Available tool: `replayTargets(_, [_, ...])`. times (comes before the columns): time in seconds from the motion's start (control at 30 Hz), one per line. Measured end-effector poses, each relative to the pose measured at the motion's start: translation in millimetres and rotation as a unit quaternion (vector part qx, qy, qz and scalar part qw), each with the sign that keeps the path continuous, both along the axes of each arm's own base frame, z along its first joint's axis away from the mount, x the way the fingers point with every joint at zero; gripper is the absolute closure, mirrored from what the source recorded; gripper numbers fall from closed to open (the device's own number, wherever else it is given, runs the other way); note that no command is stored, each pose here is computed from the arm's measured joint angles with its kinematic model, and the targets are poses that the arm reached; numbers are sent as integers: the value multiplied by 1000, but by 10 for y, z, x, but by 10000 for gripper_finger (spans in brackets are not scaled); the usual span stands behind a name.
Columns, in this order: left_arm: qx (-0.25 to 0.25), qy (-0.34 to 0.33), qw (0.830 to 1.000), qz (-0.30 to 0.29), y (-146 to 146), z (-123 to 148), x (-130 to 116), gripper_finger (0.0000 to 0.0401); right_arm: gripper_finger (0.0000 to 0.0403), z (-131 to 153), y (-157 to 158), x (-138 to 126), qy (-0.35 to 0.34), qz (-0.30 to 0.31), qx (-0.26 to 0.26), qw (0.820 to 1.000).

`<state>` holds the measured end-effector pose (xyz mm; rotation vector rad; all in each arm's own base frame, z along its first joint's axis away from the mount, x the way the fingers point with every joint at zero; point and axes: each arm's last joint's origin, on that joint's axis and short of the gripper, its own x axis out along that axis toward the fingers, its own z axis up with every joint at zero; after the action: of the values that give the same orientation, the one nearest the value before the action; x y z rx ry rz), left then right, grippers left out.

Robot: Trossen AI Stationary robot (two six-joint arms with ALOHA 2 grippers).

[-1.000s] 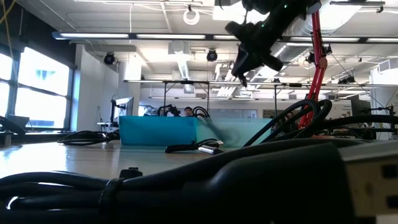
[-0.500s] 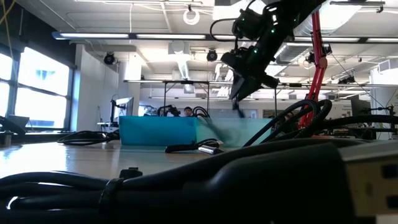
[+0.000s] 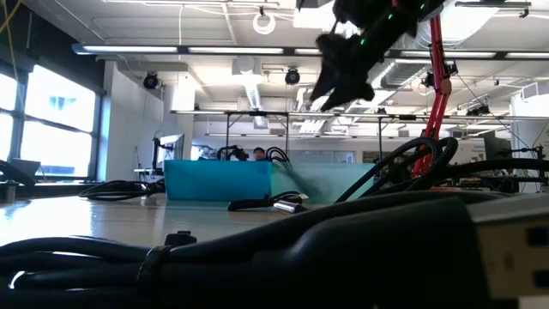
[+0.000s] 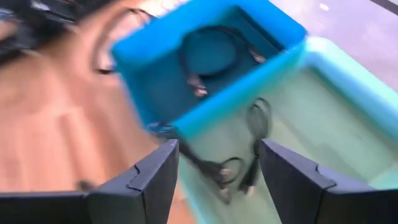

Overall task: Pick & Place USB Port
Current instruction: Put the black usb cable into the light blue bin

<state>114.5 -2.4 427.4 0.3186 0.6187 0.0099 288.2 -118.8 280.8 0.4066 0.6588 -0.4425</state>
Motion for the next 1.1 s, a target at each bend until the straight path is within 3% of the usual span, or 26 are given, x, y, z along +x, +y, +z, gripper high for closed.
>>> replayTargets(0.2, [21, 4, 1000, -15, 0, -1, -1, 240, 188, 463, 374, -467, -29, -20, 16, 999])
replayTargets(0.43, [62, 9, 998, -28, 7, -1, -2, 240, 192, 828, 895, -1168, -82, -66, 95, 990])
replayTargets(0.57, [97, 15, 995, -23, 21, -3, 8, 240, 193, 899, 1162, -1419, -109, -85, 136, 981])
replayTargets(0.77, [130, 27, 991, -32, 25, -15, 49, 240, 193, 841, 1581, -1422, -91, -60, 216, 970])
replayTargets(1.1, [147, 53, 985, -67, 11, -60, 138, 240, 193, 397, 2337, -1076, 57, -80, 316, 944])
